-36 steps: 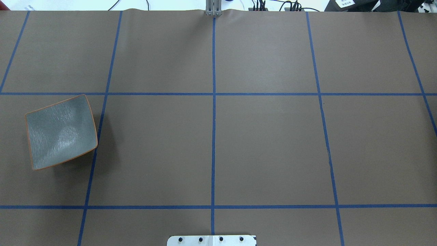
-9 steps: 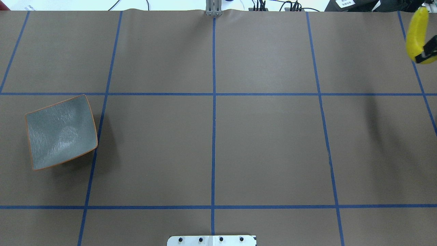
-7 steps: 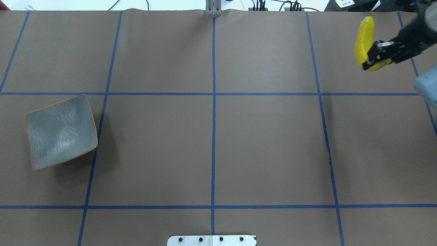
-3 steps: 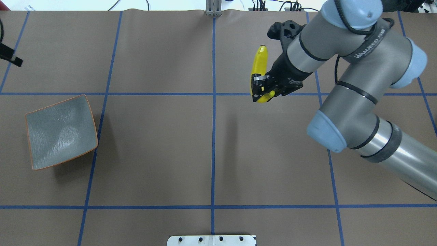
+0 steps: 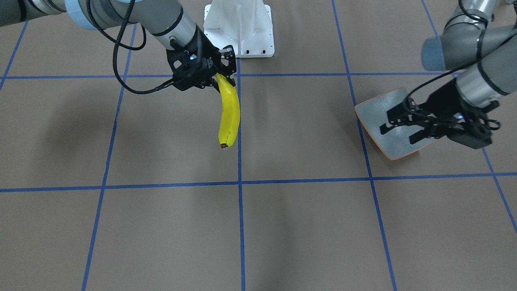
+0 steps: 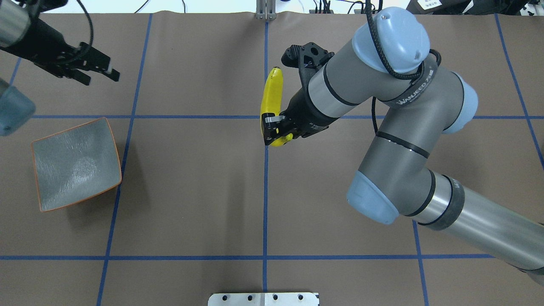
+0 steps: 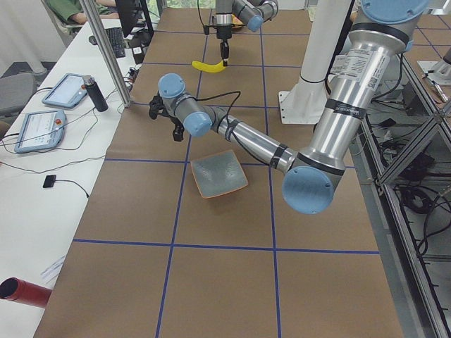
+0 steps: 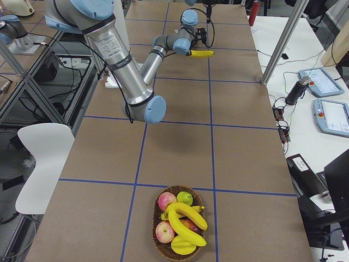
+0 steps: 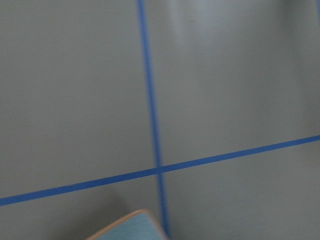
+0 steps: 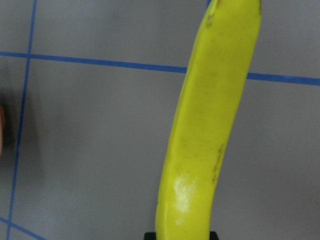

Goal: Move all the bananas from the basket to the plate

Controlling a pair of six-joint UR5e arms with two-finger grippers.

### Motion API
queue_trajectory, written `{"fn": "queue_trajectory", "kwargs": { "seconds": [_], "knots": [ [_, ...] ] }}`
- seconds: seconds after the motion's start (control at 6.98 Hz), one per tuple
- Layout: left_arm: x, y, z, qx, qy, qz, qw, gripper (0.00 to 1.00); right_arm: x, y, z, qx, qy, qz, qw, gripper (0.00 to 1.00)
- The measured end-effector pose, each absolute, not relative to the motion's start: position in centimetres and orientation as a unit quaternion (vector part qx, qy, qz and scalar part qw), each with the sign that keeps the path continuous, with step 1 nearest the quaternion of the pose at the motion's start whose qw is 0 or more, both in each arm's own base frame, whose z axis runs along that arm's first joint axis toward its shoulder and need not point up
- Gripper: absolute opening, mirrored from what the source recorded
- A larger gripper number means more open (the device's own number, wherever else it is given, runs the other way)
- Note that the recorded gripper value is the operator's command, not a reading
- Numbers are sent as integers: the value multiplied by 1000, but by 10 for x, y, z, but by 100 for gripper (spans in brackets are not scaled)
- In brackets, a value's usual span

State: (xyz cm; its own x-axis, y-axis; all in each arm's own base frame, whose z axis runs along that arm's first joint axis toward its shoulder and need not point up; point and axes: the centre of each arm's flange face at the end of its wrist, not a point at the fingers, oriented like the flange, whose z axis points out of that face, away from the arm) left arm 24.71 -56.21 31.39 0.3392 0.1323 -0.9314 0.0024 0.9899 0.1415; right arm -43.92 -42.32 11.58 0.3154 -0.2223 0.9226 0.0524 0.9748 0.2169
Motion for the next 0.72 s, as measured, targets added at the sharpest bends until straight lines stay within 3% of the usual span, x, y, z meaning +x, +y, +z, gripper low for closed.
{"fn": "queue_trajectory", "kwargs": {
  "seconds": [0.72],
  "knots": [
    [331,-514,199,88,665,79,738,98,-458,-397,105,102,-606,-97,783,0]
  ]
}}
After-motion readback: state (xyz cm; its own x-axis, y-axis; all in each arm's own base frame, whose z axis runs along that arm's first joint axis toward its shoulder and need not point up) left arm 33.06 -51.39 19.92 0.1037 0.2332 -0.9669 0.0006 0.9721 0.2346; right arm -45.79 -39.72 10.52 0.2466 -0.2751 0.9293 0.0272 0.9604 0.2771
